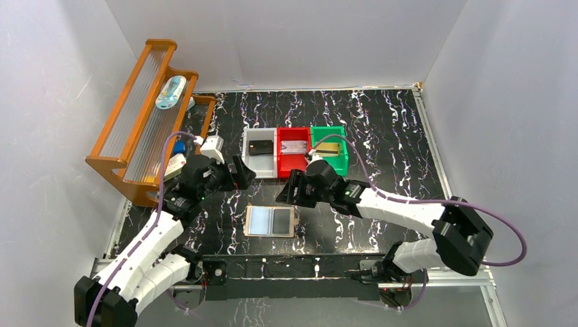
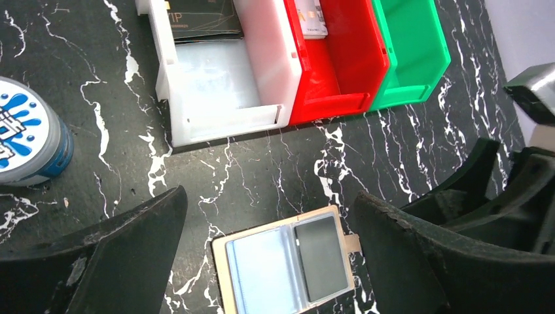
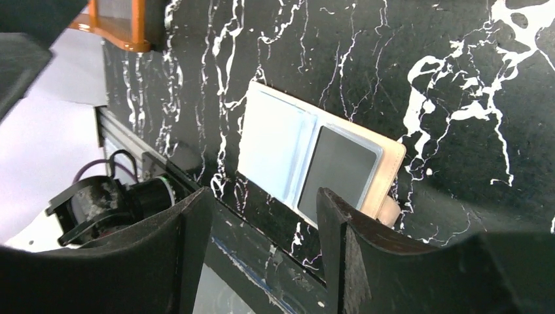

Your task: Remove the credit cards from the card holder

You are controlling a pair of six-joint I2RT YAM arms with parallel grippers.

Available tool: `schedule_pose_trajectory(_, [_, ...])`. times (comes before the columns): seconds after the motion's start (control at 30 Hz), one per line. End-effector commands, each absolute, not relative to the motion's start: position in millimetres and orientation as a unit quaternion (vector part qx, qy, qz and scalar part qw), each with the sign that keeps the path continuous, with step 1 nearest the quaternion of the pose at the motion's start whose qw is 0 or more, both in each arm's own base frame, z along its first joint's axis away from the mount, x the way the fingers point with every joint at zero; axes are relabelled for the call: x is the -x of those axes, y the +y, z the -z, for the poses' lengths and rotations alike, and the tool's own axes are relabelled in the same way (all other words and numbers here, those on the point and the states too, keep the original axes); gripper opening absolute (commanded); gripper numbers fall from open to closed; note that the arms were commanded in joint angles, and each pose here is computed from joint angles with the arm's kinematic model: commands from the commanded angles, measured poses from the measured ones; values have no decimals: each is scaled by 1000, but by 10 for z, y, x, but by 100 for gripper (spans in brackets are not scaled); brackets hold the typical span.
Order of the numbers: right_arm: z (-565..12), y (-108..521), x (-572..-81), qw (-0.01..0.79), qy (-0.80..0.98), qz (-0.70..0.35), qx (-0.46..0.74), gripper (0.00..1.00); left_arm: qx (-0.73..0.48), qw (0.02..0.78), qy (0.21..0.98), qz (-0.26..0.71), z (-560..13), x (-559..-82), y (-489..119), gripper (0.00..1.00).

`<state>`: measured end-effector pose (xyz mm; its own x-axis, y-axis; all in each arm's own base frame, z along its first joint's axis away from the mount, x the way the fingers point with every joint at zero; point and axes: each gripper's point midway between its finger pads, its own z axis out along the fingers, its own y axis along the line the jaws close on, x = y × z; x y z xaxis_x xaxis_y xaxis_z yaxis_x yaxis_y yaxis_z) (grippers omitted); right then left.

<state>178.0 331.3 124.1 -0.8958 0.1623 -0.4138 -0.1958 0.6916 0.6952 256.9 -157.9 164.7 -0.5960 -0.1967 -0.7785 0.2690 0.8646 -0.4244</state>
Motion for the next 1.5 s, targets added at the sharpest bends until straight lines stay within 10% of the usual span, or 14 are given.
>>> schedule_pose_trajectory(0.0, [-1163,3351,-1808,227,910,-348,6,67,27,451,854,257,-1690,-2538,-1486,98])
schedule_pose_trajectory(1.47, [-151,3256,-1385,96,962,-257,-15,47,-85,251,858,439,-1354,-1852,-2155,80])
